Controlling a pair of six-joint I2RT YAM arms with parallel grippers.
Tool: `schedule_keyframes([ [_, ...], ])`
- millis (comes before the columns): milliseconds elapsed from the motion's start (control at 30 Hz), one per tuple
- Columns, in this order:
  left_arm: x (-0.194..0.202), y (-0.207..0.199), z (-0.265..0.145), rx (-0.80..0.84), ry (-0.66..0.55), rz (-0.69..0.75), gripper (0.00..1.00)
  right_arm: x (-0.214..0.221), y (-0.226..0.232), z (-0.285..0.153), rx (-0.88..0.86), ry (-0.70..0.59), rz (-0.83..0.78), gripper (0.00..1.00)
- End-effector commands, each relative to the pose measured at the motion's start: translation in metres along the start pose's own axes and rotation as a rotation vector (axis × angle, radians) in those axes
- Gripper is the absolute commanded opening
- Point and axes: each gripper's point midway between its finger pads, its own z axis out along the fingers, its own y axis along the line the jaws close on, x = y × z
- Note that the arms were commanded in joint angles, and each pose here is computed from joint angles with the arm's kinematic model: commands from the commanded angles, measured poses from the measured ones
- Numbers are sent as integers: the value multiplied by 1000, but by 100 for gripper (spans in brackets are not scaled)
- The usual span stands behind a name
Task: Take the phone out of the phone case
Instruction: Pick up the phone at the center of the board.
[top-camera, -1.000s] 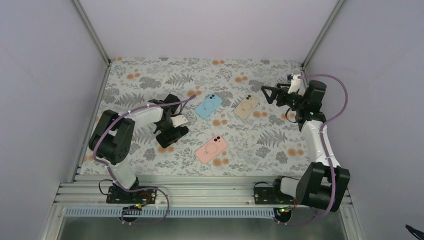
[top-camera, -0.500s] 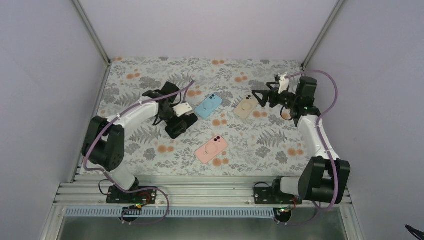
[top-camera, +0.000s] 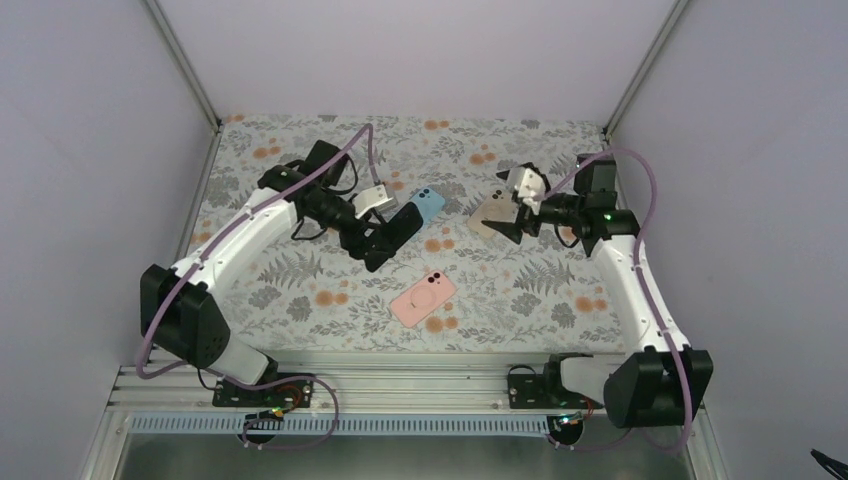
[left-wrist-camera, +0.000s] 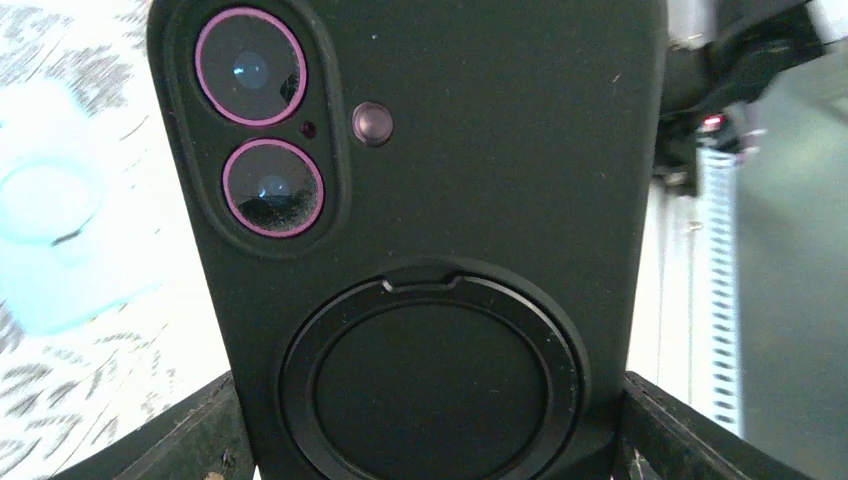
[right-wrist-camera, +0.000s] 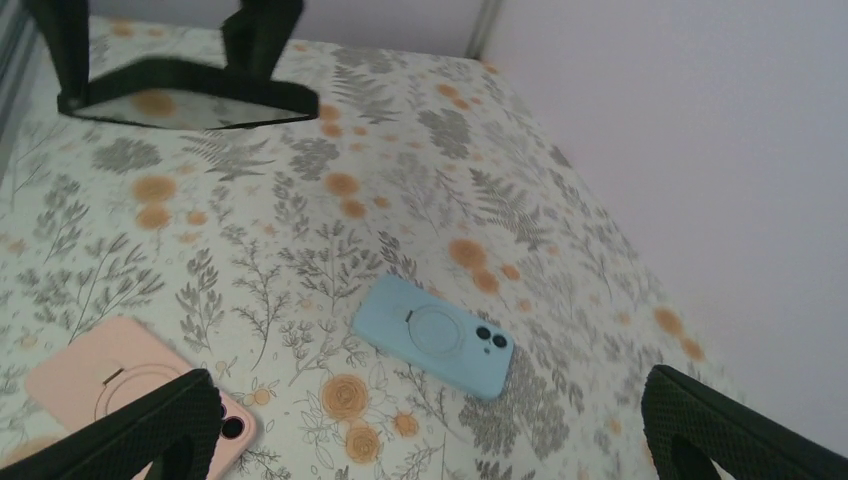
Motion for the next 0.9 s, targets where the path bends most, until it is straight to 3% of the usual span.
schedule_keyframes([
  [0, -30, -52, -19, 212, -142, 94, 40, -21, 34, -5, -111, -19, -307, 99],
  [200, -29, -69, -17, 280, -140, 107, 40, -40, 76, -7, -183, -73, -597, 100],
  [333, -27, -85, -16, 349, -134, 124, 40, -61, 103, -5, -237, -131, -707, 97],
  [567, -24, -106, -7, 443, -91, 147, 40, -88, 138, 8, -344, -183, -730, 85],
  [867, -29, -117, -5, 511, -96, 148, 40, -75, 172, 23, -454, -113, -777, 66],
])
